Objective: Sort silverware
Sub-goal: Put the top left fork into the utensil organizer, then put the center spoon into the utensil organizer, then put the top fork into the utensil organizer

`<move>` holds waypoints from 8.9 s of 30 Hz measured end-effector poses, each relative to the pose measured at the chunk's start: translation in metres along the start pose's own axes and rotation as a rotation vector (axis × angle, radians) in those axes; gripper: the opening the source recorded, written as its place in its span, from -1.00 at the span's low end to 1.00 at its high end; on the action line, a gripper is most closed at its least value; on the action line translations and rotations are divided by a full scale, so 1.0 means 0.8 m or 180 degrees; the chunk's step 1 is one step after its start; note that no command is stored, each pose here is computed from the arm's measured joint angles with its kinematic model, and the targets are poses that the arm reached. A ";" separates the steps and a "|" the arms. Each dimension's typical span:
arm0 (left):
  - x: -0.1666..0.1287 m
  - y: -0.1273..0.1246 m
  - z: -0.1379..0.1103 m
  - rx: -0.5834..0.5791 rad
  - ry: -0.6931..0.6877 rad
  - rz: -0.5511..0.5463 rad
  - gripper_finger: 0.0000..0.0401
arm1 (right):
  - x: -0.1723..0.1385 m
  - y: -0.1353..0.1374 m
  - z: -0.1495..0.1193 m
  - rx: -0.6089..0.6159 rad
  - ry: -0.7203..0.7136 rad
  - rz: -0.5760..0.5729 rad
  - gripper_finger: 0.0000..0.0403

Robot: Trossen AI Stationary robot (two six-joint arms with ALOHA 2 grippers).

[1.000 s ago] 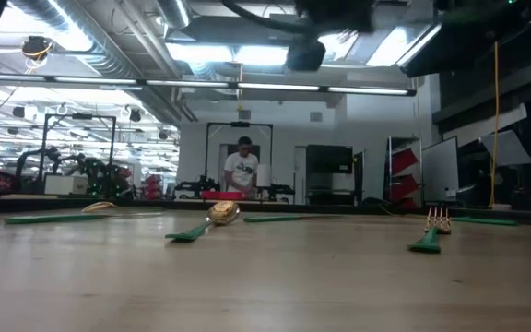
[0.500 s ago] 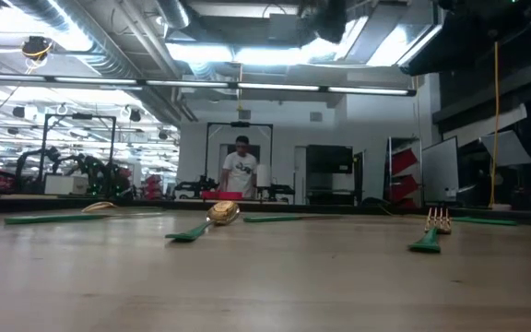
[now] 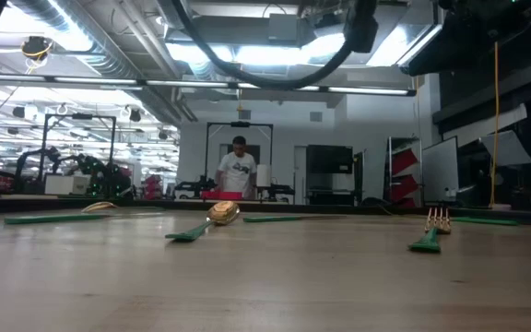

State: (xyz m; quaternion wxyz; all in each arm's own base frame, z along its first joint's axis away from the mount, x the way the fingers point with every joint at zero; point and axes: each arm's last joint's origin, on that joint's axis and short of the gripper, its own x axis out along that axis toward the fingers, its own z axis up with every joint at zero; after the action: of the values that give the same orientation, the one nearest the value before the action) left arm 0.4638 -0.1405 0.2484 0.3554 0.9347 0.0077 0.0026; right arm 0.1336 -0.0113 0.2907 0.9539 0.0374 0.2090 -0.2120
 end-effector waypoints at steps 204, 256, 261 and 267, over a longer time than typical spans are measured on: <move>-0.078 -0.086 -0.078 -0.8522 -0.0274 -0.1082 -0.99 | 0.136 -0.132 -0.025 0.0639 0.0883 -0.0148 -0.31; -0.039 0.009 0.121 -0.7577 -0.1436 -0.0619 -0.70 | 0.130 -0.134 -0.040 0.0645 0.1337 -0.0539 -0.31; -0.040 0.009 0.121 -0.7556 -0.1441 -0.0642 -0.49 | 0.128 -0.135 -0.036 0.0661 0.1401 -0.0542 -0.31; -0.044 0.022 0.095 -0.7438 -0.1406 -0.0619 -0.37 | 0.115 -0.160 -0.001 0.0795 0.1362 -0.0743 -0.31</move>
State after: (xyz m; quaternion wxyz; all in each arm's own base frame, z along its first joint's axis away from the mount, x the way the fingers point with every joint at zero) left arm 0.4296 -0.2049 0.2035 0.9834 0.0211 0.0101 -0.1798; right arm 0.1556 -0.1628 0.2542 0.8452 0.1742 0.3809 -0.3319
